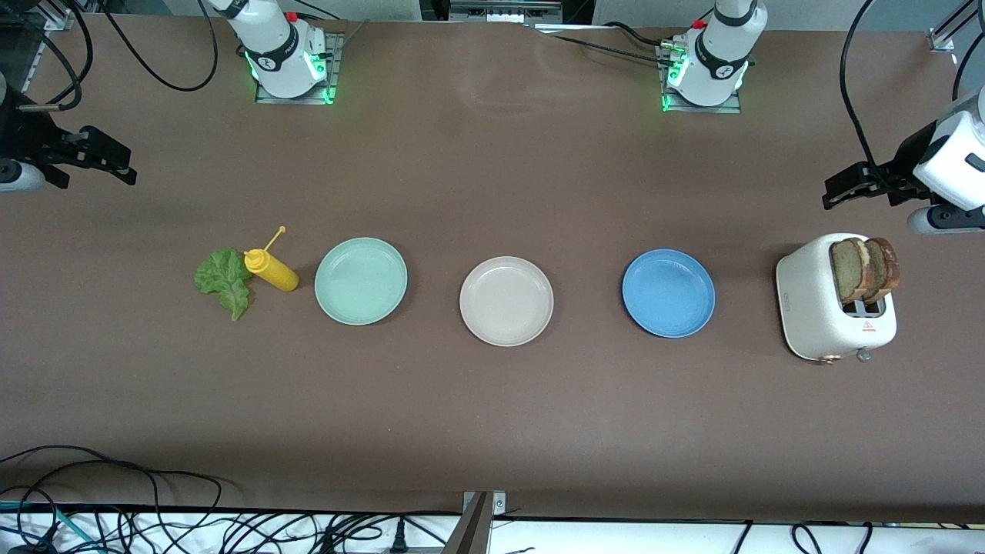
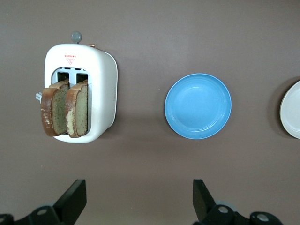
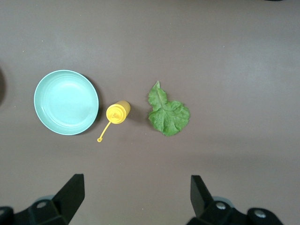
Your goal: Make sandwich on beige plate with both arms
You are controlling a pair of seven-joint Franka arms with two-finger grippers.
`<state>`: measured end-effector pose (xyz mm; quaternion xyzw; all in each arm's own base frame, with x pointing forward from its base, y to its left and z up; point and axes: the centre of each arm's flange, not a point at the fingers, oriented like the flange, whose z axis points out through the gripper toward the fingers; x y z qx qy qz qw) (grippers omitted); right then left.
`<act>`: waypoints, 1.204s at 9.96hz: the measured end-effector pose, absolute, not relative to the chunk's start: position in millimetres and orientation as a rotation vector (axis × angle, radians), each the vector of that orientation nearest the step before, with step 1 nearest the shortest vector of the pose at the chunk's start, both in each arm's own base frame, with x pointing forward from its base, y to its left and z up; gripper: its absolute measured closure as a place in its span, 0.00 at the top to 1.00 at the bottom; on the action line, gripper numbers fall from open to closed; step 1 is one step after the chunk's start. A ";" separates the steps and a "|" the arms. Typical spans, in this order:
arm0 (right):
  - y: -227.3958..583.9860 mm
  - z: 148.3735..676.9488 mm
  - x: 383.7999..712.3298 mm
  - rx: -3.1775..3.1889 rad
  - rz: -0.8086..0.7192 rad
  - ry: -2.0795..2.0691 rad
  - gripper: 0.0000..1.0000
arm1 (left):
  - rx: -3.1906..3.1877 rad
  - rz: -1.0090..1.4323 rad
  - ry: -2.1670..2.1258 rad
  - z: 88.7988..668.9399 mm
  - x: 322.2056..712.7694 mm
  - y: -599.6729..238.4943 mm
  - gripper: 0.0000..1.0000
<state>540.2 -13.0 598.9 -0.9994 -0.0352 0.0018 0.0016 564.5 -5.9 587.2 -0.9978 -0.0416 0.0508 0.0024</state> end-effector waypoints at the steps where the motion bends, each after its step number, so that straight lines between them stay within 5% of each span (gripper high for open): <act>1: -13.0 598.9 540.2 -3.136 0.006 -0.110 1.00 | -3.130 0.159 -0.131 587.2 564.5 -5.8 1.00; 12: -6.4 598.9 540.3 -3.136 0.007 -0.129 1.00 | -3.130 0.161 -0.131 586.8 564.7 -5.8 1.00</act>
